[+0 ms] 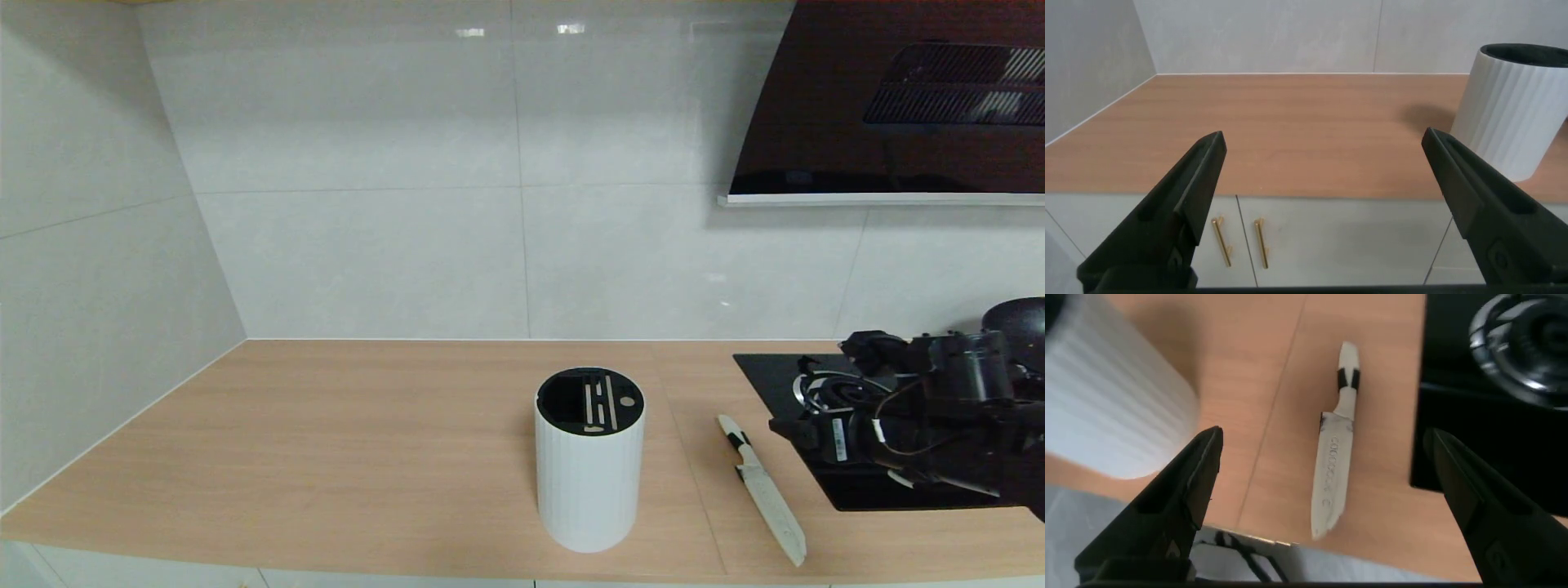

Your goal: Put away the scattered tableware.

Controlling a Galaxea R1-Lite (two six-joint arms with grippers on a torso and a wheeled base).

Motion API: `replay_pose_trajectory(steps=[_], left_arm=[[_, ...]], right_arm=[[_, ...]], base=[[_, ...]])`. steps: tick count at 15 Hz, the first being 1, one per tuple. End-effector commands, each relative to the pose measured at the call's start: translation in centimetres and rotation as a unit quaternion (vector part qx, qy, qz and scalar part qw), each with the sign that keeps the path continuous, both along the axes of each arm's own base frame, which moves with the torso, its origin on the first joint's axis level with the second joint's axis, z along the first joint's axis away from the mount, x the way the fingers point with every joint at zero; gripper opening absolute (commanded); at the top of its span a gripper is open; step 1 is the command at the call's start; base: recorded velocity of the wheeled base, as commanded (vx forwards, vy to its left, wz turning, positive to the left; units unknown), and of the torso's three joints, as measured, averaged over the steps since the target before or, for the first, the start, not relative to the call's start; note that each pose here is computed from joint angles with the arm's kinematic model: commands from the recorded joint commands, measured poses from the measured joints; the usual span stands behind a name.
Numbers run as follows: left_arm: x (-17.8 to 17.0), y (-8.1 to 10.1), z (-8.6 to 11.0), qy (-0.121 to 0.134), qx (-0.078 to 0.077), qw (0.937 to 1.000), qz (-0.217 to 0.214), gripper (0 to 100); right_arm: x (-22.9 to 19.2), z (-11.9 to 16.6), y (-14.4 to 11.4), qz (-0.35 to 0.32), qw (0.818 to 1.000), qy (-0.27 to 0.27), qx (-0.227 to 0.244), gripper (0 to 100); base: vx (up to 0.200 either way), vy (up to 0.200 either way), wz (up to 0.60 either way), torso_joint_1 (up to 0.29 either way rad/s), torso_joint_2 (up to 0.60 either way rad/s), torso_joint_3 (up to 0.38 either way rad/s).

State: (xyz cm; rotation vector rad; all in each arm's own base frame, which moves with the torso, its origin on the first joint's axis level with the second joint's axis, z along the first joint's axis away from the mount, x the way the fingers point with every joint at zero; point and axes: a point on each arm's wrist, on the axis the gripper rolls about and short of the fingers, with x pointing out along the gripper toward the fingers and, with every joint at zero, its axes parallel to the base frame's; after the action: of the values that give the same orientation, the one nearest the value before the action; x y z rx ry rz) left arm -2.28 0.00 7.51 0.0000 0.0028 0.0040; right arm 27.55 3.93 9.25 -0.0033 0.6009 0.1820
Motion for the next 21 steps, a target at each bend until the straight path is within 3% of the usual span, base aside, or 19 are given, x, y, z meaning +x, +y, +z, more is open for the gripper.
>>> replay_pose_trajectory(steps=[1,3,8,21], left_arm=[[0.0,0.0,0.0,0.0,0.0,1.0,0.0,100],[0.0,0.0,0.0,0.0,0.0,1.0,0.0,100],[0.0,0.0,0.0,0.0,0.0,1.0,0.0,100],[0.0,0.0,0.0,0.0,0.0,1.0,0.0,100]], right_arm=[[2.8,-5.7,0.6,-0.002,0.999,0.052,-0.012,100],[4.2,-9.0,0.6,-0.028,0.998,0.037,-0.03,100],[5.1,-13.0,0.7,-0.031,0.997,0.06,-0.037,100],[7.5,-16.0,0.9,-0.036,0.996,0.066,-0.038,100]], base=[[0.0,0.0,0.0,0.0,0.0,0.0],[0.0,0.0,0.0,0.0,0.0,0.0],[0.0,0.0,0.0,0.0,0.0,0.0],[0.0,0.0,0.0,0.0,0.0,0.0]])
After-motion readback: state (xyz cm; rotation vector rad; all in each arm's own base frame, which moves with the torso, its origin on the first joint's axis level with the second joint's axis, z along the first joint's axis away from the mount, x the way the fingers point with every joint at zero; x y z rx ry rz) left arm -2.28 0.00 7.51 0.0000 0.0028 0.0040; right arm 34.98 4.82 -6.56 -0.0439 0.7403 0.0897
